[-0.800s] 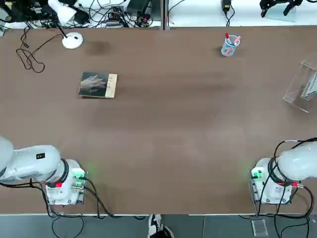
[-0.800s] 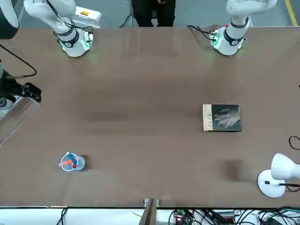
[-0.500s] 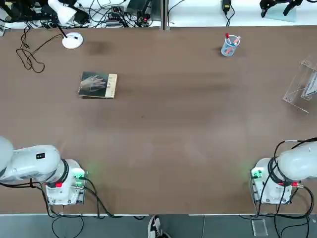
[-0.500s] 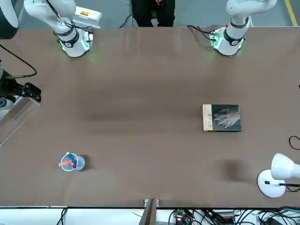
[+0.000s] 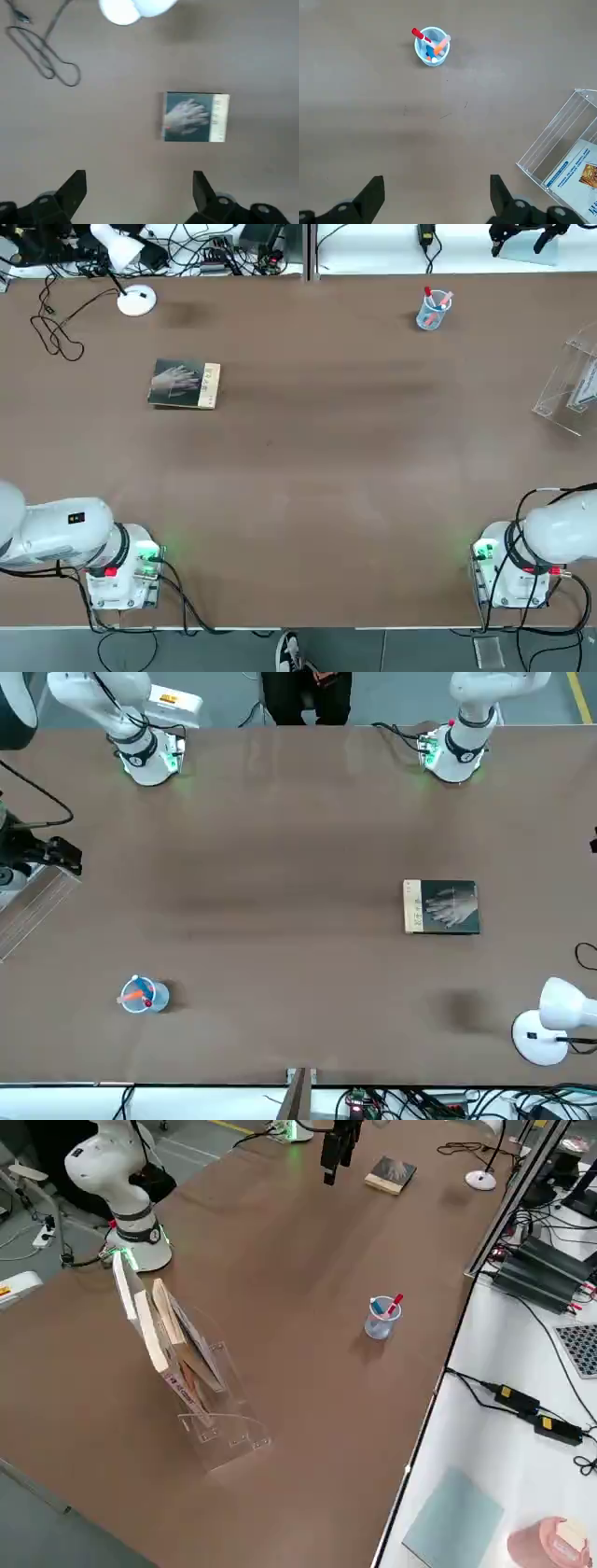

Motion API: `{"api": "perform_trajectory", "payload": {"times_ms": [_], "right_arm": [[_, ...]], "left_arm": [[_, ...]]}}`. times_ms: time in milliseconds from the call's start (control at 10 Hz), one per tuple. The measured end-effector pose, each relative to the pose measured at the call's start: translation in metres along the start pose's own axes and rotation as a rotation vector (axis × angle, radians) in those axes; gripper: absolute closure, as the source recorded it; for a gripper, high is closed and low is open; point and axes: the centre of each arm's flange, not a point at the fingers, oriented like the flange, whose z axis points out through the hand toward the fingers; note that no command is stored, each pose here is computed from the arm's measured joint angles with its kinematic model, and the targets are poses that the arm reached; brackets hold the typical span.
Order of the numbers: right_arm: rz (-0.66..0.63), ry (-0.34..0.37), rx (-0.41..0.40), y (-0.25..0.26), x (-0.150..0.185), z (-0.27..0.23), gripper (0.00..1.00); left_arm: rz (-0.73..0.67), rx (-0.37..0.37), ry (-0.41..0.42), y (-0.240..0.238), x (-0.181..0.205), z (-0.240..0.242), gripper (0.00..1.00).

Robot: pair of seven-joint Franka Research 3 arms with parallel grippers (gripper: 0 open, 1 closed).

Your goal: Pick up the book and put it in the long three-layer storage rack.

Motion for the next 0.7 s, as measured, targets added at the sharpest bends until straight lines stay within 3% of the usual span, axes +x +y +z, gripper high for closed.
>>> {"api": "perform_trajectory", "payload": {"times_ms": [400, 700], "right_arm": [[0.000, 0.001, 0.000, 0.000, 0.000, 0.000, 0.00], [0.000, 0.005, 0.001, 0.000, 0.001, 0.000, 0.00]], "left_arm": [[-0.013, -0.132, -0.044, -0.008, 0.030, 0.049, 0.00], [0.087, -0.208, -0.103, -0.016, 0.052, 0.102, 0.00]]}}
